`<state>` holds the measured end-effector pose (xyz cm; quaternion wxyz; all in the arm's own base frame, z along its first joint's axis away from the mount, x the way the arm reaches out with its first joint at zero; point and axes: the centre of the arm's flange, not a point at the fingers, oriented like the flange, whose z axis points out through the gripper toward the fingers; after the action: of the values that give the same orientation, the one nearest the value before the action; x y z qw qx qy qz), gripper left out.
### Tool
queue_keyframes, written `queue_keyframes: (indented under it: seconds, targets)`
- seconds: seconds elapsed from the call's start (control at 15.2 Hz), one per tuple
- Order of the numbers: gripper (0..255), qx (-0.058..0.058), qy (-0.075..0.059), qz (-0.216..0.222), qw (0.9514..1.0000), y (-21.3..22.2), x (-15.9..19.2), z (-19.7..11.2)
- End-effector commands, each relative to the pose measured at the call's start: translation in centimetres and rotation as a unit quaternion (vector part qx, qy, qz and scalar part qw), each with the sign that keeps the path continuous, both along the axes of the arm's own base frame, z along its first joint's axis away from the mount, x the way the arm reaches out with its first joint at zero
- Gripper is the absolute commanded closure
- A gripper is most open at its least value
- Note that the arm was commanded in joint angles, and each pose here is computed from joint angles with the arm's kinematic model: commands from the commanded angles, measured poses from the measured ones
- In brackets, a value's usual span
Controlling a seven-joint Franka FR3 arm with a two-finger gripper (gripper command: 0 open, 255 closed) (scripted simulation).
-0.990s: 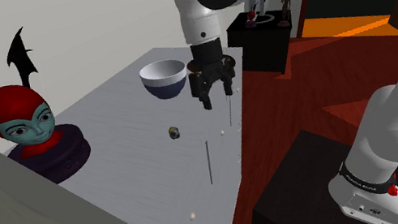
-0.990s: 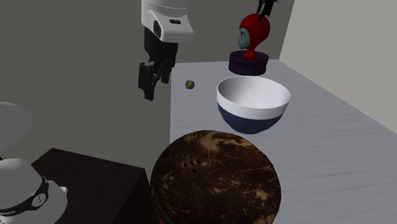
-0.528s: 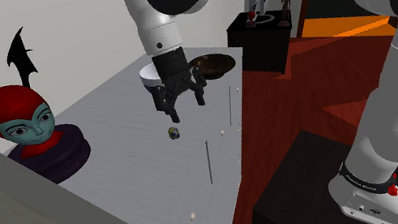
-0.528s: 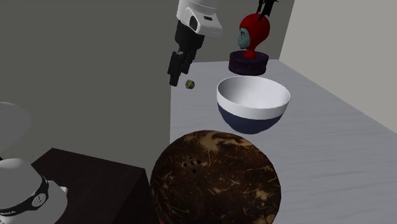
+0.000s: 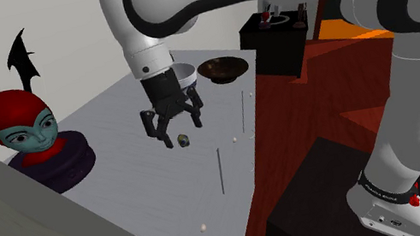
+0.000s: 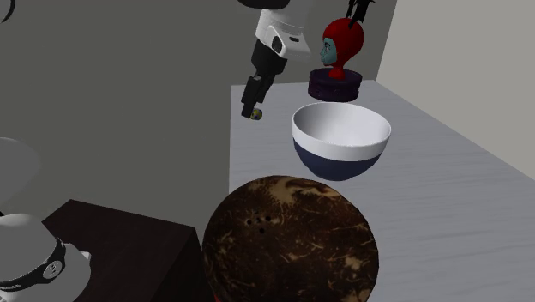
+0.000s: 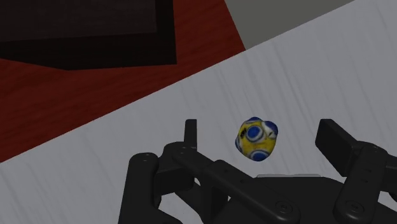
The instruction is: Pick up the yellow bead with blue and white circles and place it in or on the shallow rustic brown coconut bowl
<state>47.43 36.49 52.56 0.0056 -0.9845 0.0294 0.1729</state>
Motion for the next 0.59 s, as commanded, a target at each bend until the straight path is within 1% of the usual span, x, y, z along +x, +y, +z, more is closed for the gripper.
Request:
queue_keyframes:
  seconds: [0.0,0.13,0.53]
  targets:
    - [0,0.000,0.000,0.000,1.0000,0.08,-0.42,-0.92]
    - [0,0.000,0.000,0.000,1.0000,0.09,-0.71,-1.70]
    - [0,0.000,0.000,0.000,1.0000,0.09,-0.71,-1.70]
